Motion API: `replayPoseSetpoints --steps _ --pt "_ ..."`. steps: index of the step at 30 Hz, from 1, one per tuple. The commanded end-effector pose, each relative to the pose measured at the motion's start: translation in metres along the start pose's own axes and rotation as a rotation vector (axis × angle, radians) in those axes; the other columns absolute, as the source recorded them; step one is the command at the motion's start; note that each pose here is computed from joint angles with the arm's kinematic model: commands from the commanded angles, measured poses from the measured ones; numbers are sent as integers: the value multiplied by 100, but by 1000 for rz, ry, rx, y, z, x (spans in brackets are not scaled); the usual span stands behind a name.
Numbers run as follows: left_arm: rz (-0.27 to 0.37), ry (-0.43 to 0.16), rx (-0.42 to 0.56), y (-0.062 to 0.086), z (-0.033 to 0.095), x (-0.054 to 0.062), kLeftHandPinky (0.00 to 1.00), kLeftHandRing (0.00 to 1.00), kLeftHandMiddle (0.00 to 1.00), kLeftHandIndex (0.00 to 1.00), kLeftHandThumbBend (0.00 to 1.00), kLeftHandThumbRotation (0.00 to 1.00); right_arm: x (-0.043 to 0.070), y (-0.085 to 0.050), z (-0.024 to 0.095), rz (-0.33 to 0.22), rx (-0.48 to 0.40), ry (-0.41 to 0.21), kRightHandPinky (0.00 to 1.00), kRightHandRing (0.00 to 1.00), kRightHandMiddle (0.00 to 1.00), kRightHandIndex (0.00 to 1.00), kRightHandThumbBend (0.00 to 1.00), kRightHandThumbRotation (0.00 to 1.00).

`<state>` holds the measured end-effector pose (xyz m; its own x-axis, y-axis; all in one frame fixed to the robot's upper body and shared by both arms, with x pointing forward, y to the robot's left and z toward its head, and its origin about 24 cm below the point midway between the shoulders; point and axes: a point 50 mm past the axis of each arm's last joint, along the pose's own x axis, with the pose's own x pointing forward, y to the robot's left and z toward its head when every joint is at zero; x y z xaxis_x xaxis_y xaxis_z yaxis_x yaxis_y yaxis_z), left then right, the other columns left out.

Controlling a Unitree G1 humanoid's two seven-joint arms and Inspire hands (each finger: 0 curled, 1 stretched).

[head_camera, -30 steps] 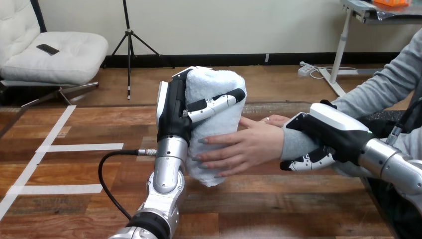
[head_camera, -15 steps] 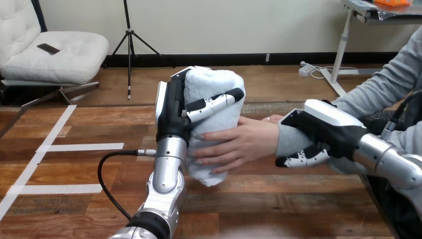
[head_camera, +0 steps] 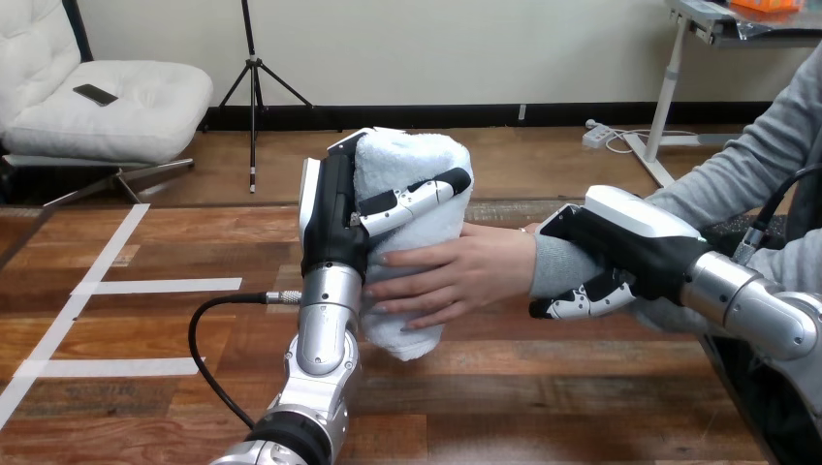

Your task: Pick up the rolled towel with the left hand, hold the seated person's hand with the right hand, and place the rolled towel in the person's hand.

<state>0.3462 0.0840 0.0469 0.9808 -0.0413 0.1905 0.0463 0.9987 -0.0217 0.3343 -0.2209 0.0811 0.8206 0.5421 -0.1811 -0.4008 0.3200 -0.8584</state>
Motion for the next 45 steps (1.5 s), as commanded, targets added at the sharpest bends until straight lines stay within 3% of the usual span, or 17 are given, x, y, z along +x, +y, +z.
replayPoseSetpoints --steps 1,22,45 --pt "-41 -157 -44 -22 45 30 37 39 42 42 69 0 17 -53 31 -137 -87 -128 22 26 32 35 52 6" --pt "-28 -131 -102 -30 44 29 38 40 43 42 67 0 20 -54 36 -137 -86 -147 23 27 33 36 52 7" --pt "-25 -157 -84 -34 48 29 39 41 43 43 66 0 20 -52 38 -137 -82 -163 23 26 33 35 51 10"
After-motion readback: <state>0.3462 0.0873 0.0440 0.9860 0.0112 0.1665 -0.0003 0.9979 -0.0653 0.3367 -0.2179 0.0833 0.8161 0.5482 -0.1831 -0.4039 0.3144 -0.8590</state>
